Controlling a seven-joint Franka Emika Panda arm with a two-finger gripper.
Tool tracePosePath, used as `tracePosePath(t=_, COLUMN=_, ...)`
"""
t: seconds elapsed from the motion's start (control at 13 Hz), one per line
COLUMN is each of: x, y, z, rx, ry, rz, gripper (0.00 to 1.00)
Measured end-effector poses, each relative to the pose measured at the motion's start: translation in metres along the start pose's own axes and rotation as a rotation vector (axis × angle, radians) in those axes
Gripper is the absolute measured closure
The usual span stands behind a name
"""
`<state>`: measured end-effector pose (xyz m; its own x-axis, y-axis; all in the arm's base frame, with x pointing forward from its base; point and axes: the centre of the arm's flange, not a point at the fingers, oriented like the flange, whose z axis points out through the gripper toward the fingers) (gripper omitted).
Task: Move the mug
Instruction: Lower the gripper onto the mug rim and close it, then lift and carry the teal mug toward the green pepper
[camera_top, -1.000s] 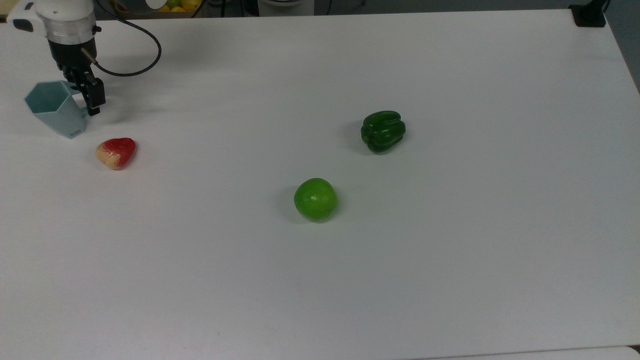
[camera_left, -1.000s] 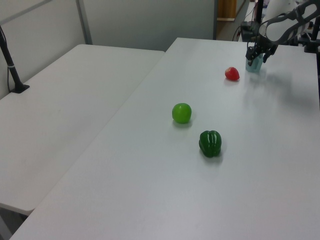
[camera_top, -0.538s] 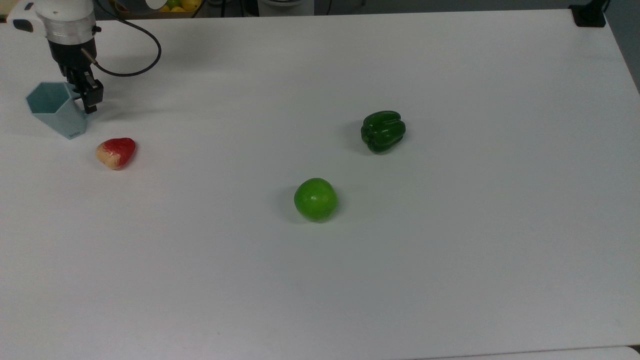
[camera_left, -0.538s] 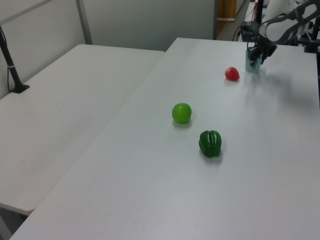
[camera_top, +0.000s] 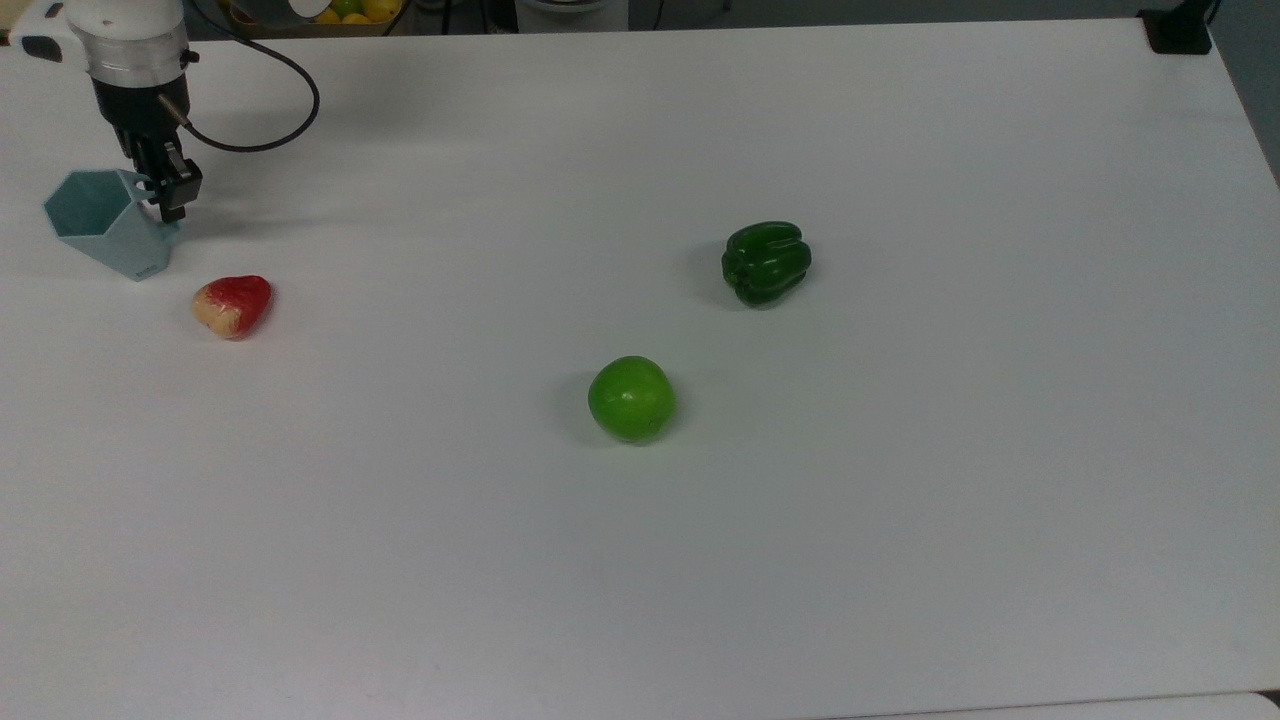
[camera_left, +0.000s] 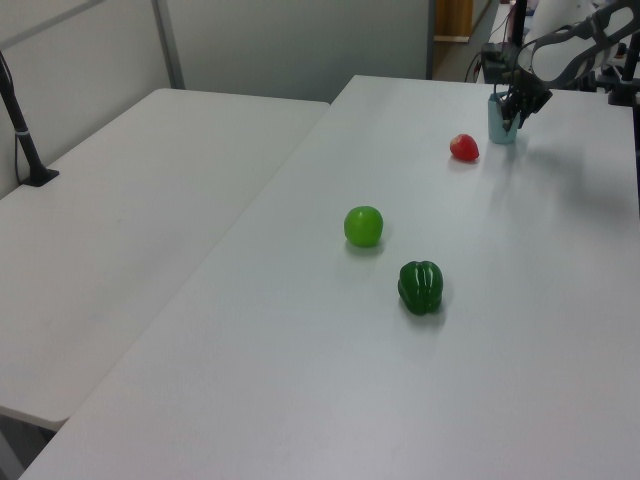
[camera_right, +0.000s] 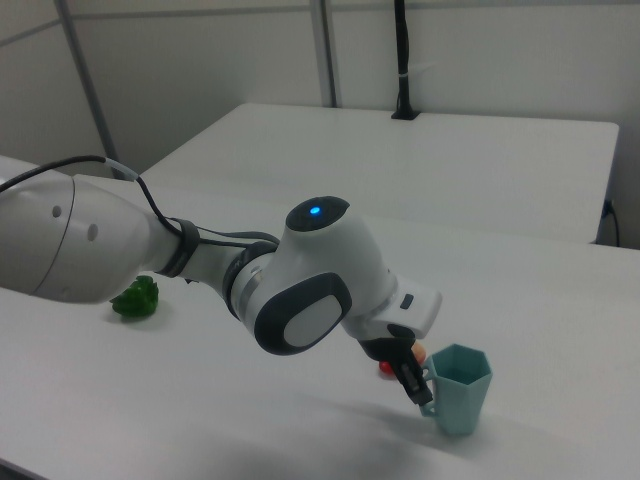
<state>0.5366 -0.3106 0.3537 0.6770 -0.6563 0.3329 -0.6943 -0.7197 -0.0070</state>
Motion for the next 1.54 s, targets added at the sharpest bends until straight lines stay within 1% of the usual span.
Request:
tracePosePath(t=0.31, x=0.007, y=-0.003, z=-0.015, rx=0.012, ry=0.028, rz=0.000, gripper=0.74)
tracePosePath(t=0.46, x=0.012, y=-0.012, z=-0.040, rx=0.032, ry=0.060, rz=-0.012, gripper=0.75)
tracePosePath(t=0.54, x=0.011, y=-0.022, z=-0.058, rx=0.045, ry=0.062, rz=-0.026, gripper=0.75)
tracePosePath(t=0.69, x=0.005, y=-0.040, z=-0.085, rx=0.049, ry=0.063, rz=-0.077, gripper=0.75)
tracePosePath(t=0.85, x=-0.011, y=-0.069, z=-0.115, rx=0.046, ry=0.044, rz=-0.160, gripper=0.75)
tracePosePath(t=0.92, x=-0.028, y=-0.089, z=-0.130, rx=0.045, ry=0.021, rz=-0.216, gripper=0.75)
tracePosePath(t=1.0, x=-0.046, y=-0.107, z=-0.141, rx=0.055, ry=0.007, rz=-0.263, gripper=0.75)
tracePosePath(t=1.23, x=-0.093, y=-0.136, z=-0.152, rx=0.088, ry=-0.021, rz=-0.364, gripper=0.75)
tracePosePath(t=1.31, x=-0.117, y=-0.147, z=-0.154, rx=0.102, ry=-0.038, rz=-0.405, gripper=0.75)
tracePosePath(t=1.54, x=-0.151, y=-0.162, z=-0.151, rx=0.115, ry=-0.067, rz=-0.466, gripper=0.75)
